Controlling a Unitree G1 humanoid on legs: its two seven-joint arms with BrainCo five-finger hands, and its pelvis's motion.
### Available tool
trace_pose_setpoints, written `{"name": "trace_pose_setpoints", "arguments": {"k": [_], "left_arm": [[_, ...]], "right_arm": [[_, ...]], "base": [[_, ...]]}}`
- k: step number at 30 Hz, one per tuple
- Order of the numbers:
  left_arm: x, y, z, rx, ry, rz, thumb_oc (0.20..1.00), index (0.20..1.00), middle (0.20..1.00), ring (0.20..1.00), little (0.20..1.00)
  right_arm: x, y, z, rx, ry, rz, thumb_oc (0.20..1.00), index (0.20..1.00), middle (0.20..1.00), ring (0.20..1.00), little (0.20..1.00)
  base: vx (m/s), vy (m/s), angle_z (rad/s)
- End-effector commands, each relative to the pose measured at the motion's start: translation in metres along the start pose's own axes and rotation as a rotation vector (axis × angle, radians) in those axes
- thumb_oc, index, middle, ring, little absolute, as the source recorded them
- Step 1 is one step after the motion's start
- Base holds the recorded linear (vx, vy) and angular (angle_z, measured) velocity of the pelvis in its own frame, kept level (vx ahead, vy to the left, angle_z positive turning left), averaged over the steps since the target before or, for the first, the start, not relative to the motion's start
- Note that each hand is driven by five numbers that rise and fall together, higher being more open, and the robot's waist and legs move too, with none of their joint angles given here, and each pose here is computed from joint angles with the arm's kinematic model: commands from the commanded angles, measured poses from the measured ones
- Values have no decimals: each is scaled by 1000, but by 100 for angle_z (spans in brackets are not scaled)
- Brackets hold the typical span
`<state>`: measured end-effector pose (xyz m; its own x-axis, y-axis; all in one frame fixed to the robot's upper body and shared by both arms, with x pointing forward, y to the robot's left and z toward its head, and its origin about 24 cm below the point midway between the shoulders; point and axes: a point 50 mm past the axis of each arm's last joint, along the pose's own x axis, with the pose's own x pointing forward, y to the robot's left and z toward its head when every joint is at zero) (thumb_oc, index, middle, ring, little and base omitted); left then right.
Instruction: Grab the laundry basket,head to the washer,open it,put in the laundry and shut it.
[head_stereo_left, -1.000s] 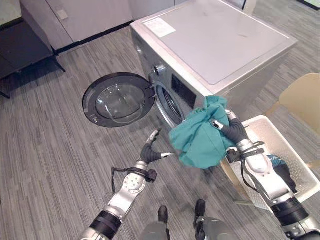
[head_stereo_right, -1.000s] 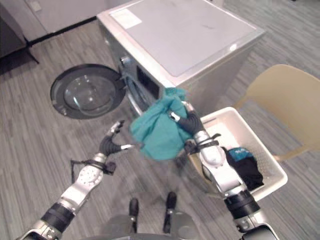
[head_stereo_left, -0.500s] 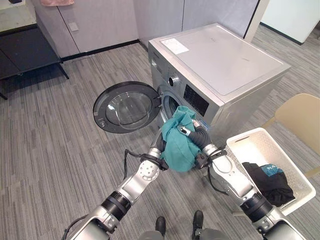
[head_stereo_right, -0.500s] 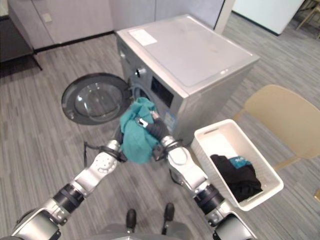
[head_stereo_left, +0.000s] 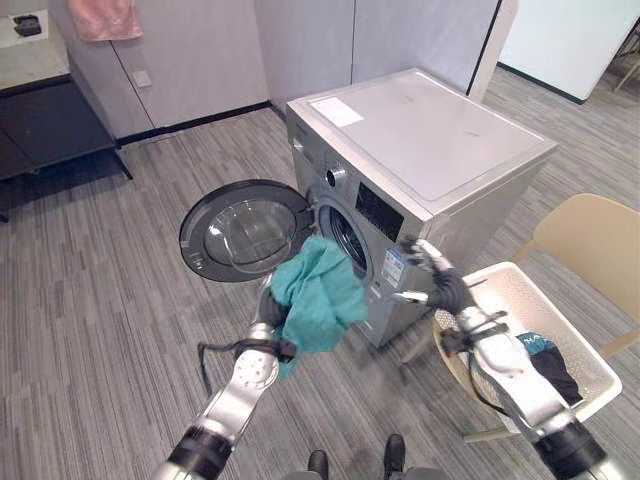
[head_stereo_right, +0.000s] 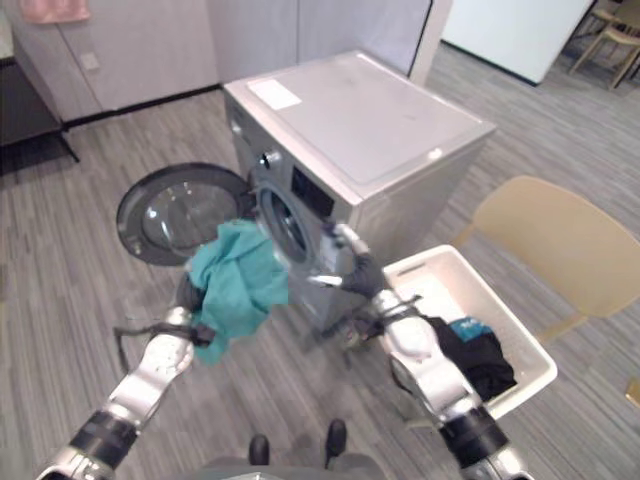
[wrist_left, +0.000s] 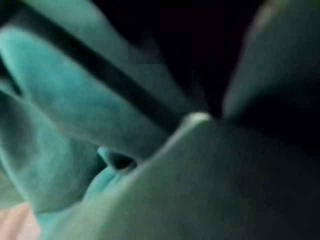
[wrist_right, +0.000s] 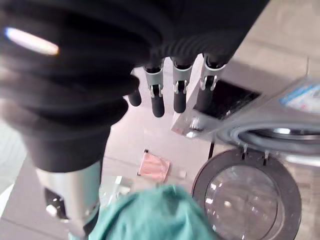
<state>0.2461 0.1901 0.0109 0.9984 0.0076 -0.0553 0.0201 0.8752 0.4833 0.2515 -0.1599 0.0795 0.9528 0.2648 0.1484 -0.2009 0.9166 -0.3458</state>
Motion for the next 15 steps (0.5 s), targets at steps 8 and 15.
{"name": "trace_pose_setpoints", "arguments": {"k": [8,15], "left_arm": [[-54,39,-80,-41,335,94,200,200,200,200,200],[-93,35,-127,-141,605,136,200,200,200,200,200]], "right_arm": [[-60,-39,-62,-277,302,-72,1000,1000,1000,1000,1000],[-86,-34,-113,-283,566,-55,1000,1000,1000,1000,1000]], "base": [[5,-41,-2],[-52,-46,-4]]}}
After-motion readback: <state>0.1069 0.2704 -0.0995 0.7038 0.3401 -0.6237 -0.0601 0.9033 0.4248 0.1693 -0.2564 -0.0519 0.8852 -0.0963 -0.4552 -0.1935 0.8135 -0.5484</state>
